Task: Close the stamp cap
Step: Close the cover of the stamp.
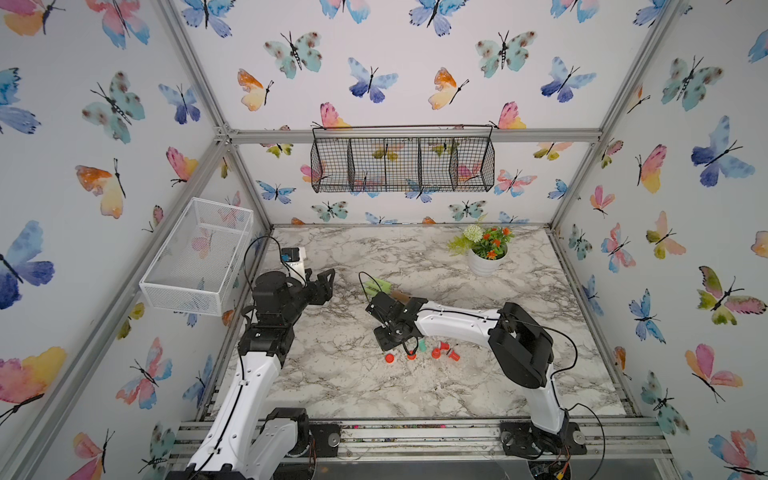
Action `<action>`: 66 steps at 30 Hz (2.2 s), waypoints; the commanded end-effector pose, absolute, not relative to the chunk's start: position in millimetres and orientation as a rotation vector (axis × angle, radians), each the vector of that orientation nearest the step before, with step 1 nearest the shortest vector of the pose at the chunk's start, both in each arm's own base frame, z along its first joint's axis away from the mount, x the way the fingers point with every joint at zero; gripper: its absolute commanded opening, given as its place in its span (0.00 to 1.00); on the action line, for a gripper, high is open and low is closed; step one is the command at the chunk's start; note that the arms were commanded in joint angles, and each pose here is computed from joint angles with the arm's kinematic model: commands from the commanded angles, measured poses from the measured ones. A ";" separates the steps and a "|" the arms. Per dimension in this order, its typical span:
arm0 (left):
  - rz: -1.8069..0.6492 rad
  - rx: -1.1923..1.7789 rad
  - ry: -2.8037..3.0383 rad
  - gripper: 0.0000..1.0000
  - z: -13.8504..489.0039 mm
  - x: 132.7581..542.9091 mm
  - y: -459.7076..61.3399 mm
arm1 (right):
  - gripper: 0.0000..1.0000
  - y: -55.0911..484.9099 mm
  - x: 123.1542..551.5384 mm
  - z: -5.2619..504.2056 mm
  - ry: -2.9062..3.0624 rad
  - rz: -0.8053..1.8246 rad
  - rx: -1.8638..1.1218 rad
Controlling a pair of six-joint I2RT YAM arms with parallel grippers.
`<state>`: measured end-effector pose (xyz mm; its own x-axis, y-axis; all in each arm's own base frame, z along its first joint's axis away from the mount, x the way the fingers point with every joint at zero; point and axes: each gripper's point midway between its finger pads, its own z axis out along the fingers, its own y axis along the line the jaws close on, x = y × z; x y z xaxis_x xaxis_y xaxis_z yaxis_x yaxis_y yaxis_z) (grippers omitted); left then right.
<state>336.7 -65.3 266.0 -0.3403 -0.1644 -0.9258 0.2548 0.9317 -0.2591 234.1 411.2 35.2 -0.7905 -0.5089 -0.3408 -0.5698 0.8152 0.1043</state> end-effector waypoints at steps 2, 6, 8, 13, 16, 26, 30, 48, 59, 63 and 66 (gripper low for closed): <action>-0.437 0.070 1.875 0.72 261.9 334.5 -65.4 | 0.08 400.7 228.0 10.8 2.730 0.157 -0.880; -0.435 0.069 1.875 0.72 262.0 334.6 -65.1 | 0.07 397.7 225.3 5.6 2.722 0.100 -0.902; -0.437 0.071 1.875 0.72 261.9 334.5 -65.5 | 0.07 395.3 223.8 2.7 2.724 0.071 -0.915; -0.437 0.070 1.874 0.72 262.2 334.2 -65.5 | 0.07 381.8 218.6 -3.8 2.734 -0.031 -0.949; -0.441 0.074 1.874 0.72 262.6 334.2 -66.4 | 0.07 372.6 218.4 -6.3 2.730 -0.092 -0.960; -0.440 0.072 1.874 0.72 262.2 334.2 -66.0 | 0.05 360.4 211.6 -32.5 2.729 -0.288 -1.084; -0.441 0.072 1.876 0.72 261.6 333.9 -65.9 | 0.04 345.1 203.3 -48.4 2.765 -0.365 -1.135; -0.457 0.077 1.889 0.72 257.8 335.9 -68.6 | 0.03 394.9 200.9 -34.9 2.806 -0.032 -1.071; -0.464 0.075 1.902 0.72 253.8 337.8 -68.9 | 0.04 440.5 262.9 60.9 2.645 0.226 -0.843; -0.464 0.075 1.905 0.72 252.8 338.2 -69.2 | 0.04 435.7 268.8 75.1 2.622 0.228 -0.829; -0.466 0.076 1.906 0.72 252.3 338.4 -69.3 | 0.04 422.9 273.8 81.4 2.623 0.193 -0.809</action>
